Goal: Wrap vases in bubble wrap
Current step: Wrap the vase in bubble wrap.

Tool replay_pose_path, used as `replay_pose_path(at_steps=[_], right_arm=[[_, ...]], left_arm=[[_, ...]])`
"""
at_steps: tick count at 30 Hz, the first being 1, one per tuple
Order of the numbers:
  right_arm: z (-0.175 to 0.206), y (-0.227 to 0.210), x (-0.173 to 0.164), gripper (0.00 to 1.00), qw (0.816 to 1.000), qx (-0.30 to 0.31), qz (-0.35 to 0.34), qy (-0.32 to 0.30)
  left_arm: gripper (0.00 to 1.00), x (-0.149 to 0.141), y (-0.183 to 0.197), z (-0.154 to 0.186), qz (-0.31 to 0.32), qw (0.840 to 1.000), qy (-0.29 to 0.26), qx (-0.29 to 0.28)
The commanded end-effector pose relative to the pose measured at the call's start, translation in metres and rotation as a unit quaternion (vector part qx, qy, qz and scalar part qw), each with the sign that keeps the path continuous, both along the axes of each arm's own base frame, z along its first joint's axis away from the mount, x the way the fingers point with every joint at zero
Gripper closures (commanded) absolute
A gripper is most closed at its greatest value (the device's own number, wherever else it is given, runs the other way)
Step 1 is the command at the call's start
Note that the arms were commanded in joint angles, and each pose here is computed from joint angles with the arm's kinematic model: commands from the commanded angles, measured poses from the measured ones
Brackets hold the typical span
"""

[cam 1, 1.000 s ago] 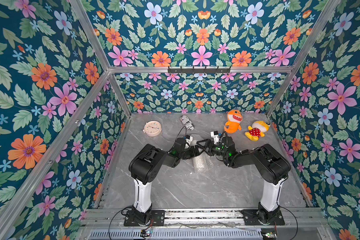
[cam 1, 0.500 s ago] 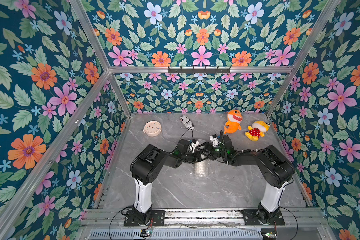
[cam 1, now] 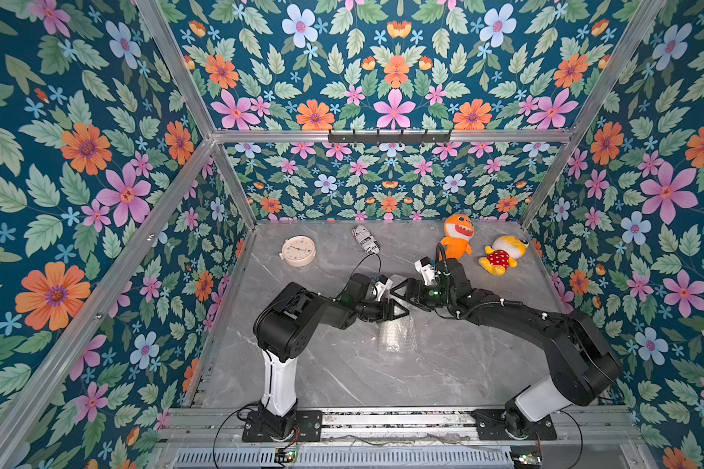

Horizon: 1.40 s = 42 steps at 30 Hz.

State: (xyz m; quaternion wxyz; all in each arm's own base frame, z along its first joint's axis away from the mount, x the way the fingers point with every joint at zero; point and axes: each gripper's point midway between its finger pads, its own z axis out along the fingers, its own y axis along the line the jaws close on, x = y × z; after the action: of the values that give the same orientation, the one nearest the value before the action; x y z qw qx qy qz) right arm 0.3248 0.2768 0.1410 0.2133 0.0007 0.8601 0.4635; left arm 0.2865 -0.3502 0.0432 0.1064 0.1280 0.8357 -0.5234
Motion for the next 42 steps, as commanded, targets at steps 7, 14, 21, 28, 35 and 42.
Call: replay_pose_path(at_steps=[7,14,21,28,35,42], right_arm=[[-0.04,-0.045,0.003,0.34,1.0,0.006,-0.016,0.026],[-0.06,-0.036,-0.011,0.45,0.998,0.031,-0.003,0.052],[-0.06,-0.022,-0.011,0.61,0.995,0.078,0.007,0.059],[-0.041,-0.014,-0.012,0.59,0.989,0.133,0.019,0.053],[-0.037,-0.005,-0.019,0.58,0.986,0.151,0.031,0.058],[-0.045,0.001,-0.02,0.57,0.985,0.153,0.035,0.066]], left_arm=[[0.94,-0.004,0.007,-0.021,-0.002,0.999,0.014,0.044],[0.94,-0.003,0.008,-0.023,-0.001,0.999,0.015,0.051],[0.94,-0.003,0.008,-0.022,-0.002,0.999,0.016,0.051],[0.9,-0.002,0.009,-0.024,-0.002,0.998,0.016,0.057],[0.73,-0.001,0.008,-0.024,0.0,0.998,0.016,0.058],[0.33,-0.002,0.008,-0.022,-0.002,0.998,0.016,0.055]])
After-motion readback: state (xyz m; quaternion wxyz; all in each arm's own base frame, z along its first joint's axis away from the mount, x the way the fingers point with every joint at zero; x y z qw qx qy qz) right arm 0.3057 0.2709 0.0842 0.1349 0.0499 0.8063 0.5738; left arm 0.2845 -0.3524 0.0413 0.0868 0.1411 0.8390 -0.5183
